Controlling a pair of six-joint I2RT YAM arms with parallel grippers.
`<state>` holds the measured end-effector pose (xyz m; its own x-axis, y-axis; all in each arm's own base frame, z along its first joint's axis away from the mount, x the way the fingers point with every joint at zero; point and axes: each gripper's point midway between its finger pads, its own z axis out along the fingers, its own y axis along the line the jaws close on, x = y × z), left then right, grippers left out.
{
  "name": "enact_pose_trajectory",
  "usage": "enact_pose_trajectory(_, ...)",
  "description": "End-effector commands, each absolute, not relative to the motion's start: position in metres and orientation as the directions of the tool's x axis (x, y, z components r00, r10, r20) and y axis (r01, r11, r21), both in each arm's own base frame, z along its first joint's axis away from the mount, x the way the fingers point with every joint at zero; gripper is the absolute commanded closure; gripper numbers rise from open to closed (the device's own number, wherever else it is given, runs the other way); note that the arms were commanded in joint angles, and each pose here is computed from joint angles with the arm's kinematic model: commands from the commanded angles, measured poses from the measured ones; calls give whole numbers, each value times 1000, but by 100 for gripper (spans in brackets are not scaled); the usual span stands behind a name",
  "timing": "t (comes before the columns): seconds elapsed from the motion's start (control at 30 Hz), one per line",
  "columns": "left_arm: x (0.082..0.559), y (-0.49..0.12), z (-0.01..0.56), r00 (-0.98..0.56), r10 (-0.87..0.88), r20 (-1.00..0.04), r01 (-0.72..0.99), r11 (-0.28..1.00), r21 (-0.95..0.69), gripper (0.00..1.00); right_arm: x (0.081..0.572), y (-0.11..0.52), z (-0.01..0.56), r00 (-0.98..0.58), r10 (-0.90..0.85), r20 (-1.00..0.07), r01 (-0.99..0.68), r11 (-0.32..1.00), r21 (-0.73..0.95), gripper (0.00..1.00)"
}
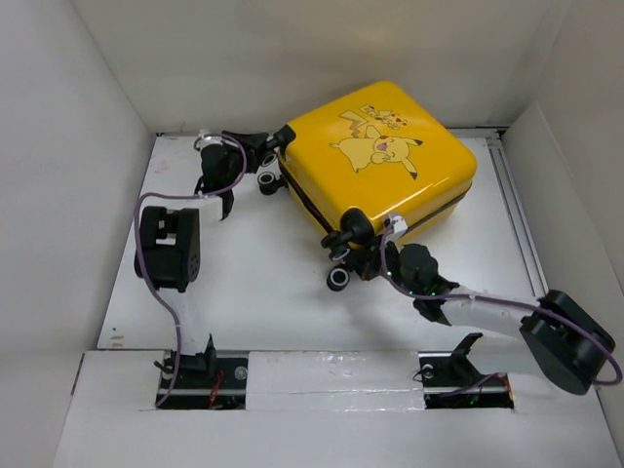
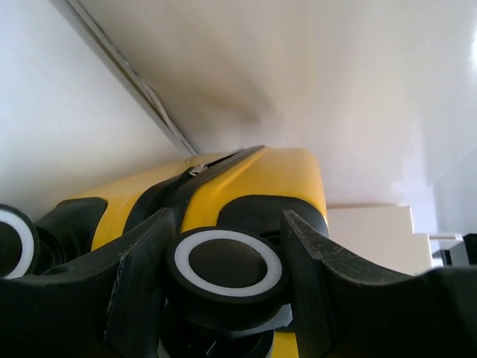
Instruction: Pack the luggage
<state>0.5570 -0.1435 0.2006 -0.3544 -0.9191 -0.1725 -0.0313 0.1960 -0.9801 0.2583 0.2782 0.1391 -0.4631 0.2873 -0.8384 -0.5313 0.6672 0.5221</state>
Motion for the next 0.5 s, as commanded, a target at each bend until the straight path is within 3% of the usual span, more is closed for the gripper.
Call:
enact_pose_trajectory(0.0,502,-156,255,-346,-900,-267,190,211,-959,100,275,261,202,-357,356,-864,-602,620,504,100)
enact_pose_trajectory(0.13,424,-166,210,-372,-895,-246,155,201,-967,100,311,206,250,-242,386,-890,-561,693,453,100)
enact_pose_trajectory(0.2,393,-177,220,-395,-889,-233,196,167,-966,100,317,194,258,-230,391,-891,-550,703,450,100)
enact_pose_trajectory(0.33,340,-200,204,-447,-855,-262,189,197,-962,100,321,178,251,-213,461,-862,-516,696,500,100)
enact_pose_trajectory(0.43,309,-226,209,-488,-818,-304,214,226,-950,100,314,176,215,-239,544,-805,-460,667,587,100)
enact_pose_trajectory(0.47,306,-228,209,-474,-816,-332,219,256,-942,100,315,174,229,-157,589,-793,-481,656,582,100)
